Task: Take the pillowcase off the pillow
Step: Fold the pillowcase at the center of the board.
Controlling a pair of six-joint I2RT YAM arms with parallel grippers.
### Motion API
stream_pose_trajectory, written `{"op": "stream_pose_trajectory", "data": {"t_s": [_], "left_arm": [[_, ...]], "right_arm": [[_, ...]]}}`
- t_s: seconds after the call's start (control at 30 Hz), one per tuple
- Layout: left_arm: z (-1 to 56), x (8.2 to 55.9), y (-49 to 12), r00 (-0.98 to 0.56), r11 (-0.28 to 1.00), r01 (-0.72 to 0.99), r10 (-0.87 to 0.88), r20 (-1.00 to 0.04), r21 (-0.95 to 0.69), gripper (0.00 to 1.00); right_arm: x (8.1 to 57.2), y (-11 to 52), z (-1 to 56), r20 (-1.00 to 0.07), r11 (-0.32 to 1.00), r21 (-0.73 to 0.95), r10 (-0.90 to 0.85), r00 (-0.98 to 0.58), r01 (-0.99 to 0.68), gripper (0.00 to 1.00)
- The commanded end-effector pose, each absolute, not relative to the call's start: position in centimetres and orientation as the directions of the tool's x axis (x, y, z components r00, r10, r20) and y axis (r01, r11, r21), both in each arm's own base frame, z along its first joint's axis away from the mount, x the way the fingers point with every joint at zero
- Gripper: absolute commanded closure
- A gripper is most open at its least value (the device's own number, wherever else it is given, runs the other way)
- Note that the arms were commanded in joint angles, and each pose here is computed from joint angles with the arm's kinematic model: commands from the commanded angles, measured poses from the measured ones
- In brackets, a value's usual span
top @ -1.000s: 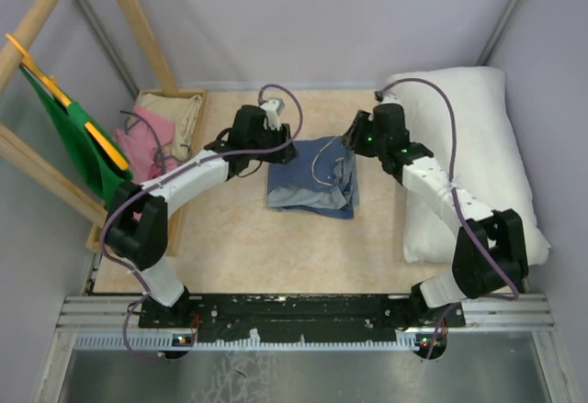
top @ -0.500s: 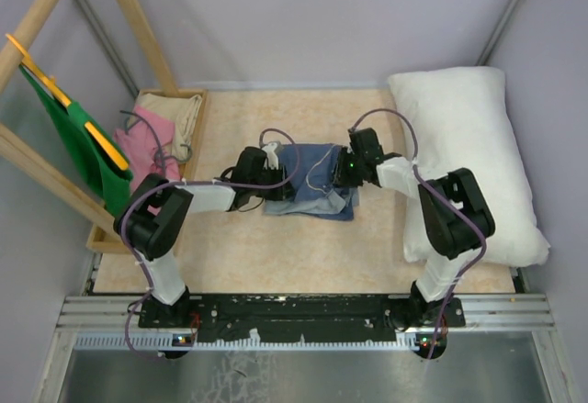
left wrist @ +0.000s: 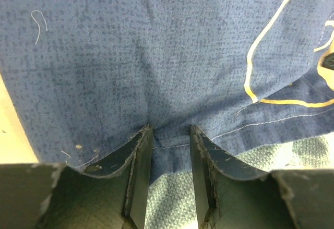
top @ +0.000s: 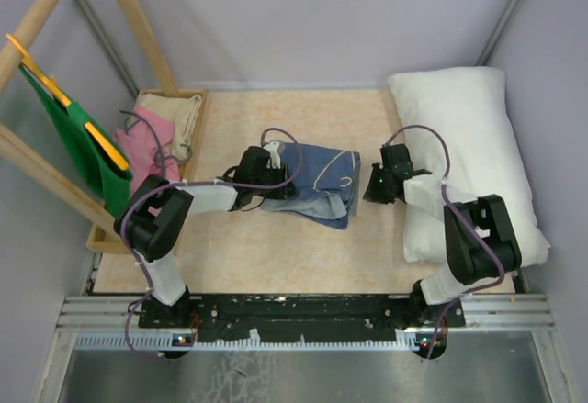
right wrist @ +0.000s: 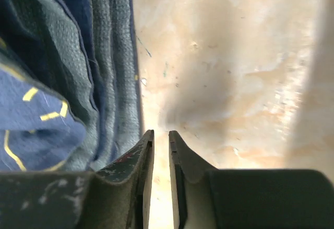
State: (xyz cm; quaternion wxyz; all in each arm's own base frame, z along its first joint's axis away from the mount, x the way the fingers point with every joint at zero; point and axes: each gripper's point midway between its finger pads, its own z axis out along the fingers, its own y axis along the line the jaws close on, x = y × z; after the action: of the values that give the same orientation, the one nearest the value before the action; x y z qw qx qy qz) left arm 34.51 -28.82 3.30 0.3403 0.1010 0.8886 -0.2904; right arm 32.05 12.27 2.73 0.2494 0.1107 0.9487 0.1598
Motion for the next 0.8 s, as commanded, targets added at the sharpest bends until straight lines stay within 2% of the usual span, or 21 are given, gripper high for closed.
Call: {"op": "stream_pose_trajectory", "data": {"t_s": [0.0, 0.1, 0.17, 0.23, 0.37, 0.5, 0.67, 0.77], "left_arm": [[1.4, 34.4, -26.1, -0.77, 0.884, 0.32, 0.032, -0.637, -0.342, 0.57], [1.8, 34.8, -26.3, -0.765, 0.885, 0.327, 0.041, -0.643, -0.332, 0.57], [1.9, 34.9, -26.2, -0.761, 0.886, 0.329, 0.044, -0.647, -0.326, 0.56], [1.8, 34.9, -26.2, -0.761, 0.888, 0.329, 0.047, -0.647, -0.322, 0.56], [1.5, 34.9, -26.4, -0.766, 0.885, 0.33, 0.047, -0.641, -0.33, 0.55], [1.3, 34.6, -26.6, -0.774, 0.877, 0.328, 0.037, -0.632, -0.351, 0.55], [0.9, 34.3, -26.5, -0.784, 0.878, 0.319, 0.032, -0.62, -0.358, 0.55], [0.5, 34.1, -26.4, -0.793, 0.88, 0.311, 0.032, -0.609, -0.359, 0.55]], "right_arm": [[34.1, 10.6, 8.6, -0.61, 0.967, 0.245, 0.207, -0.764, 0.066, 0.72], [35.5, 12.9, 13.5, -0.72, 0.978, 0.204, 0.128, -0.682, -0.031, 0.58], [36.0, 15.9, 16.2, -0.774, 0.972, 0.204, 0.085, -0.627, -0.12, 0.56], [36.2, 19.4, 17.6, -0.792, 0.947, 0.246, 0.073, -0.606, -0.207, 0.59], [36.9, 24.7, 15.8, -0.744, 0.897, 0.332, 0.058, -0.666, -0.292, 0.72], [36.2, 26.1, 10.8, -0.644, 0.885, 0.371, 0.028, -0.764, -0.28, 0.82], [30.8, 25.0, 7.0, -0.526, 0.86, 0.411, -0.046, -0.849, -0.302, 0.84], [26.9, 22.2, 5.9, -0.468, 0.884, 0.364, -0.098, -0.878, -0.293, 0.84]]}}
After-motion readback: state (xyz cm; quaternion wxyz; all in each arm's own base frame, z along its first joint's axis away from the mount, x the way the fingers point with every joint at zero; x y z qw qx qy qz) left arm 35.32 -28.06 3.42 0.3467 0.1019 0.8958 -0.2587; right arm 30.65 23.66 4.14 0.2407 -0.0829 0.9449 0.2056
